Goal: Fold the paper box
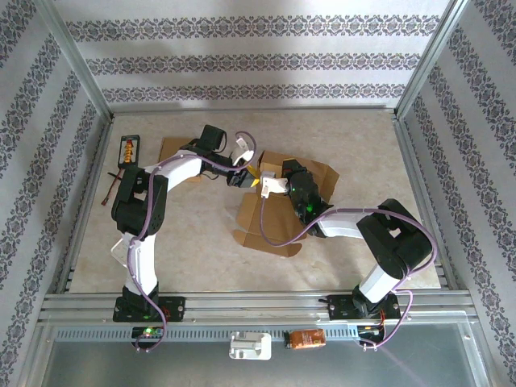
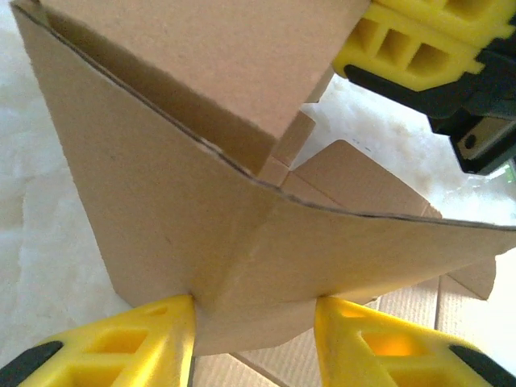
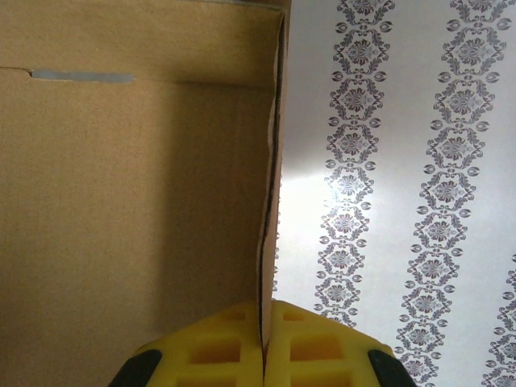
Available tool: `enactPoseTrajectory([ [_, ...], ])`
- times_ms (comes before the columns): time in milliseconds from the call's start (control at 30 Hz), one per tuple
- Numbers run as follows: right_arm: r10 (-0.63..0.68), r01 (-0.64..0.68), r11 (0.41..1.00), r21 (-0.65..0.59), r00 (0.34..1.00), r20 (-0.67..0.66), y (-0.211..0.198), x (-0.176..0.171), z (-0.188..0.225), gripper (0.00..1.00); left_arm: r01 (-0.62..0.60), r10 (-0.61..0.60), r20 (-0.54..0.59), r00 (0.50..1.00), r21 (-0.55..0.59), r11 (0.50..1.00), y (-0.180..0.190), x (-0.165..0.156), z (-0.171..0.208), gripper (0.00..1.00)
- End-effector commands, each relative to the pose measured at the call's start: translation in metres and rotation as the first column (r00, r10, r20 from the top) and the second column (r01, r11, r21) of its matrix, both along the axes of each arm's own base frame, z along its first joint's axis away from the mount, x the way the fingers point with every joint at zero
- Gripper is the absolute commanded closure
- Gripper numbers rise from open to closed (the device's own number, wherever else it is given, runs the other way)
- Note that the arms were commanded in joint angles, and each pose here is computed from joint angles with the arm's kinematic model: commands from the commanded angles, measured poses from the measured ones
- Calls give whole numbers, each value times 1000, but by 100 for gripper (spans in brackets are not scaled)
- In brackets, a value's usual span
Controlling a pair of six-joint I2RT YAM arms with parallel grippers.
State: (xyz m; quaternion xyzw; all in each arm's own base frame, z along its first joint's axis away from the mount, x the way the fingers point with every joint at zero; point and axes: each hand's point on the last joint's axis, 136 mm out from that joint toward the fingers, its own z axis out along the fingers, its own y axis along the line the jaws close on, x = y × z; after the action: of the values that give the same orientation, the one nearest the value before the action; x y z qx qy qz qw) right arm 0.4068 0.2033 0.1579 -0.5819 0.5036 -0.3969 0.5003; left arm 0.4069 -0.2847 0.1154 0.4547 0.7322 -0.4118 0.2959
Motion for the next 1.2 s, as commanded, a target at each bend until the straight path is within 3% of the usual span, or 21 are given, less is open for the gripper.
enactPoseTrajectory([
  [0, 59, -63, 998, -33, 993, -97, 12, -13, -29, 100, -82, 82, -4, 997, 20, 996, -17, 19, -11, 50],
  [100, 55, -59, 998, -33, 992, -109, 12, -14, -32, 100, -134, 134, 5, 991, 36, 990, -20, 26, -20, 32],
  [167, 54, -57, 998, -23, 992, -113, 11, -15, -33, 100, -151, 150, 28, 988, 38, 988, -22, 27, -22, 30],
  [267, 58, -58, 998, 2, 991, -123, 12, -16, -31, 100, -176, 175, 53, 983, 20, 984, -23, 31, -20, 40],
  [367, 57, -56, 998, 10, 990, -126, 12, -16, -31, 100, -203, 202, 78, 976, 5, 979, -25, 37, -16, 59],
  [433, 60, -58, 998, 14, 990, -128, 14, -17, -31, 100, -224, 222, 91, 971, 6, 975, -27, 39, -16, 66],
  [633, 70, -62, 996, 66, 988, -134, 21, -20, -29, 100, -344, 326, 166, 931, 94, 934, -37, 51, -29, 71],
  [700, 74, -63, 995, 80, 988, -137, 23, -22, -28, 100, -355, 333, 192, 923, 96, 930, -41, 51, -30, 55],
  [733, 73, -62, 995, 83, 988, -139, 23, -23, -29, 100, -352, 330, 200, 923, 85, 932, -44, 49, -29, 53],
  [867, 72, -61, 995, 77, 987, -143, 24, -25, -31, 100, -355, 337, 215, 917, 52, 933, -52, 51, -23, 69],
  [1000, 75, -62, 994, 93, 987, -142, 27, -27, -30, 100, -452, 417, 262, 870, 87, 888, -47, 64, -26, 97],
  [1100, 73, -58, 991, 117, 988, -136, 29, -29, -25, 97, -585, 515, 328, 792, 166, 794, -29, 79, -36, 100],
  [1167, 79, -61, 991, 118, 984, -157, 29, -33, -28, 95, -613, 535, 347, 770, 175, 770, -24, 82, -37, 87],
])
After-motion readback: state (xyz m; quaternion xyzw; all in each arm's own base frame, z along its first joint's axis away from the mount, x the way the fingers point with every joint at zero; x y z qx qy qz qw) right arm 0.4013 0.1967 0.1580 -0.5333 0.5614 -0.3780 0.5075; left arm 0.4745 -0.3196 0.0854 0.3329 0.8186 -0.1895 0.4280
